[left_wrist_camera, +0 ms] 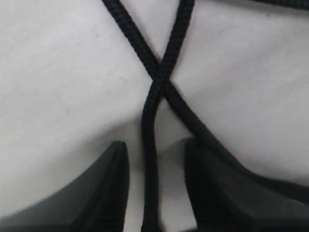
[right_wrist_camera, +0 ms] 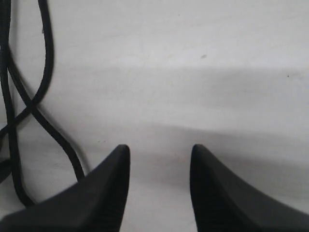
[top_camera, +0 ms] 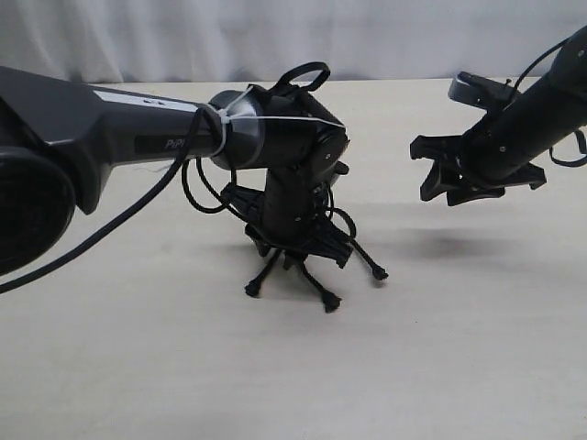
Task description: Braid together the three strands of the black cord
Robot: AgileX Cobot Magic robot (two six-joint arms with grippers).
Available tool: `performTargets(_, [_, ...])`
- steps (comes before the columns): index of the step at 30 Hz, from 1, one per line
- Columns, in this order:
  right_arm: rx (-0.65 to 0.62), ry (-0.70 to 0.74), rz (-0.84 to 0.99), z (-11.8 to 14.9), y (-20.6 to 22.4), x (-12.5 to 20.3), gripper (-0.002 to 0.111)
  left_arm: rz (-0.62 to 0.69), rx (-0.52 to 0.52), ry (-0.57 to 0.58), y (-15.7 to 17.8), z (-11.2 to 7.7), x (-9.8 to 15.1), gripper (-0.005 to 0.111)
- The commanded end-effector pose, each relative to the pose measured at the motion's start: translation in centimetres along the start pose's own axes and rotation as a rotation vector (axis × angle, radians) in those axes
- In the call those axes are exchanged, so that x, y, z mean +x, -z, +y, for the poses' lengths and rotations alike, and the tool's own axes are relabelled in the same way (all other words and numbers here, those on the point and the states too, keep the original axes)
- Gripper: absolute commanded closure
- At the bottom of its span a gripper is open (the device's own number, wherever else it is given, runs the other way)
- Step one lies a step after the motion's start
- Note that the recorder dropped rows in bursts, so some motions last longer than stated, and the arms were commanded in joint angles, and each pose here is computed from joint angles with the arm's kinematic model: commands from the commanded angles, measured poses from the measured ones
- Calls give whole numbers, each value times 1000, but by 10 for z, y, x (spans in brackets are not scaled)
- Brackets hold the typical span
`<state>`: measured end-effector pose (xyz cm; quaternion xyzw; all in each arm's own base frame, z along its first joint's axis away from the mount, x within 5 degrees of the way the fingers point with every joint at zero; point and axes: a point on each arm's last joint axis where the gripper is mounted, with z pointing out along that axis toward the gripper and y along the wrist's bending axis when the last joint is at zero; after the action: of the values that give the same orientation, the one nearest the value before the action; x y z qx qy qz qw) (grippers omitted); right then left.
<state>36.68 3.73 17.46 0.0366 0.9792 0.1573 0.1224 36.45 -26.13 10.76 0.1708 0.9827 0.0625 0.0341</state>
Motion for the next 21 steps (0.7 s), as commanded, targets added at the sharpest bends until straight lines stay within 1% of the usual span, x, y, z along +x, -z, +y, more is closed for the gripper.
performTargets(1, [-12,43,-14,2,5,0,69,-42,1,-10,25,5,1,66])
performTargets(5, [-40,118,-29,23,9,3,69,-134,-64,-44,74,22,3,66])
performTargets(7, [-48,161,-29,38,10,7,69,-163,-104,-58,96,36,6,66])
performTargets(10, [-35,217,-17,56,7,14,69,-177,-112,-20,117,56,11,66])
performTargets(13, [-10,307,14,77,-1,24,69,-215,-97,9,127,81,19,66])
performTargets(15, [16,373,38,92,-8,33,69,-226,-62,39,128,98,27,67])
performTargets(17, [26,420,43,105,-12,40,69,-230,6,82,127,115,38,67])
performTargets(18, [33,460,46,114,-15,45,69,-232,61,107,125,124,44,68])
performTargets(21, [61,545,45,131,-22,56,69,-232,223,185,113,146,59,79])
